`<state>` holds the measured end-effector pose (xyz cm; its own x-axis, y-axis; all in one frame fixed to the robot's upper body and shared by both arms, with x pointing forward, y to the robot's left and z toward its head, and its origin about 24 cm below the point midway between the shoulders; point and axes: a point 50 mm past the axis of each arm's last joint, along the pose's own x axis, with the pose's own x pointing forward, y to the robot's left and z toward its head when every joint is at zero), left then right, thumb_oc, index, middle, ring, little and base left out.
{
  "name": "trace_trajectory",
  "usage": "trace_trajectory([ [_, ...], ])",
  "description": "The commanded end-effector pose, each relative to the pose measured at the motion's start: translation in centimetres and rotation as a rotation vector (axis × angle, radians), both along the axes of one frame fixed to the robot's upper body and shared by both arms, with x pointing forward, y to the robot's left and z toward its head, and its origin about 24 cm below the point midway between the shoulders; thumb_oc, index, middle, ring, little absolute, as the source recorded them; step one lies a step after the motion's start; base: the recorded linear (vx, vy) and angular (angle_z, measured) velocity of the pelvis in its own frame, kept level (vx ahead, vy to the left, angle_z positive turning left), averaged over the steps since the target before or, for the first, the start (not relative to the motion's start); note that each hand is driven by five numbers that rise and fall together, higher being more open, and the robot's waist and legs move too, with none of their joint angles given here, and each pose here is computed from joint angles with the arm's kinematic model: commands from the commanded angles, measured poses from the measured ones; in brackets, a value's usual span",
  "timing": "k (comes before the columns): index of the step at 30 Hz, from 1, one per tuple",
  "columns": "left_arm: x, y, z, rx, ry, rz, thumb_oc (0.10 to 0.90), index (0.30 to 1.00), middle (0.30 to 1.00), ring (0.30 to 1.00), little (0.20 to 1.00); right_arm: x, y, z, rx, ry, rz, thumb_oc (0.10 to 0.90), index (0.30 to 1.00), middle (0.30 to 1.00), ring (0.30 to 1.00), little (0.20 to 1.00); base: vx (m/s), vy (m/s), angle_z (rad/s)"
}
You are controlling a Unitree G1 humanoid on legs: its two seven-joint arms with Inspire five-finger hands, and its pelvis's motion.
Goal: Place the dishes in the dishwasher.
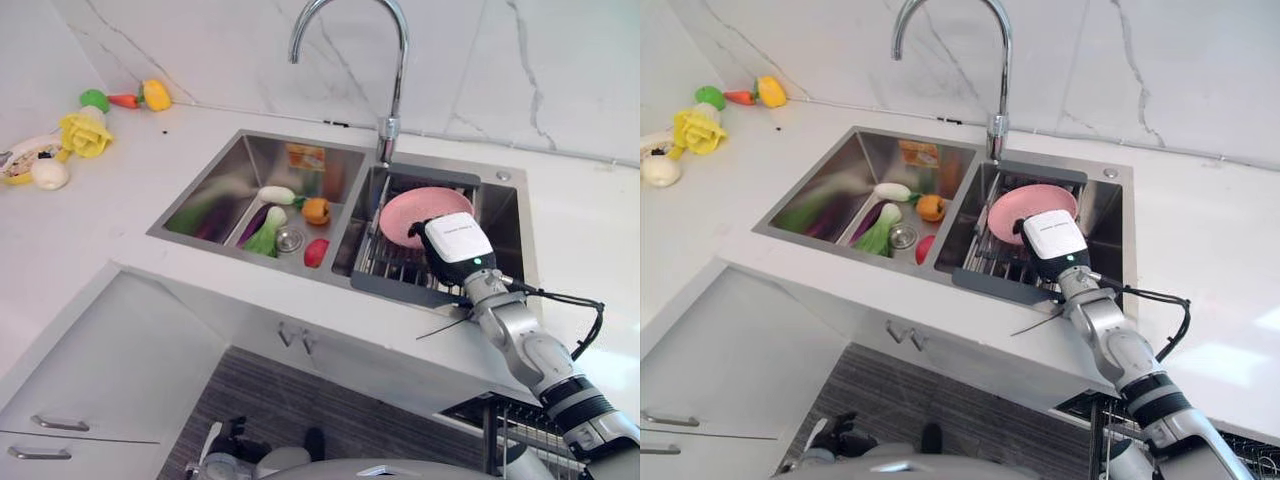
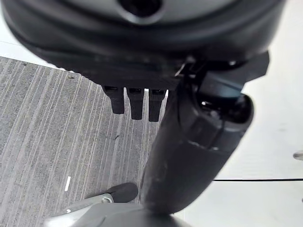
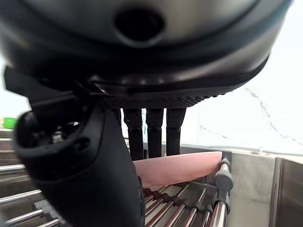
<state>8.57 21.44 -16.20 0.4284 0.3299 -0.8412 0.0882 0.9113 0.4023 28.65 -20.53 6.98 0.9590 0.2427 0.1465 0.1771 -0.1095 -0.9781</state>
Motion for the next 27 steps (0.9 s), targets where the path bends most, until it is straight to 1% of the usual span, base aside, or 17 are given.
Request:
trace_trajectory([
  [1,0.6,-2.1,-0.3,-0.014,0.002,-0.066,0.800,0.900,0.900,0.900,0.900,1.2,-0.2,6.8,0.016,-0.398,0.002,0.400,0.300,0.300,0.300,0.300,0.00,0.000,0.00],
  [4,0.6,-2.1,-0.3,-0.008,0.004,-0.072,0.800,0.900,0.900,0.900,0.900,0.5,-0.6,7.5,0.012,-0.444,-0.001,0.400,0.300,0.300,0.300,0.300,0.00,0.000,0.00],
  [5,0.5,-2.1,-0.4,-0.005,0.006,-0.074,0.800,0.900,0.900,0.900,0.900,-0.2,-0.9,8.4,0.029,-0.501,-0.002,0.400,0.300,0.300,0.300,0.300,0.00,0.000,0.00],
  [9,0.4,-2.1,-0.4,-0.003,0.008,-0.079,0.800,0.900,0.900,0.900,0.900,-0.6,-1.0,8.7,0.036,-0.524,-0.002,0.400,0.300,0.300,0.300,0.300,0.00,0.001,-0.01],
  [12,0.6,-2.1,-0.3,0.007,0.006,-0.099,0.800,0.900,0.900,0.900,0.900,-3.5,-2.2,11.5,0.077,-0.698,-0.002,0.400,0.300,0.300,0.300,0.300,0.00,0.012,-0.12],
  [14,0.6,-2.1,-0.3,0.009,0.008,-0.101,0.800,0.900,0.900,0.900,0.900,-4.0,-2.4,11.8,0.080,-0.712,-0.006,0.400,0.300,0.300,0.300,0.300,-0.01,0.010,-0.32],
  [16,0.6,-2.0,-0.3,0.007,0.009,-0.102,0.800,0.900,0.900,0.900,0.900,-5.6,-3.0,13.1,0.122,-0.780,-0.004,0.400,0.300,0.300,0.300,0.300,-0.03,0.029,-0.33],
  [18,0.6,-1.9,-0.3,0.009,0.012,-0.105,0.800,0.900,0.900,0.900,0.900,-6.3,-3.4,13.7,0.124,-0.809,-0.012,0.400,0.300,0.300,0.300,0.300,-0.02,0.041,-0.40],
  [23,1.2,-1.5,0.0,0.019,-0.021,-0.092,0.800,0.900,0.900,0.900,0.900,-8.5,-4.4,15.6,0.160,-0.920,-0.025,0.400,0.300,0.300,0.300,0.300,-0.05,0.100,-0.98],
  [25,1.5,-1.3,0.1,0.022,-0.036,-0.083,0.800,0.900,0.900,0.900,0.900,-9.2,-4.8,16.0,0.171,-0.942,-0.036,0.400,0.300,0.300,0.300,0.300,-0.08,0.119,-1.69],
  [27,1.9,-0.9,0.3,0.032,-0.055,-0.070,0.800,0.900,0.900,0.900,0.900,-10.1,-5.4,15.6,0.187,-0.922,-0.061,0.400,0.300,0.300,0.300,0.300,-0.08,0.146,-1.28],
])
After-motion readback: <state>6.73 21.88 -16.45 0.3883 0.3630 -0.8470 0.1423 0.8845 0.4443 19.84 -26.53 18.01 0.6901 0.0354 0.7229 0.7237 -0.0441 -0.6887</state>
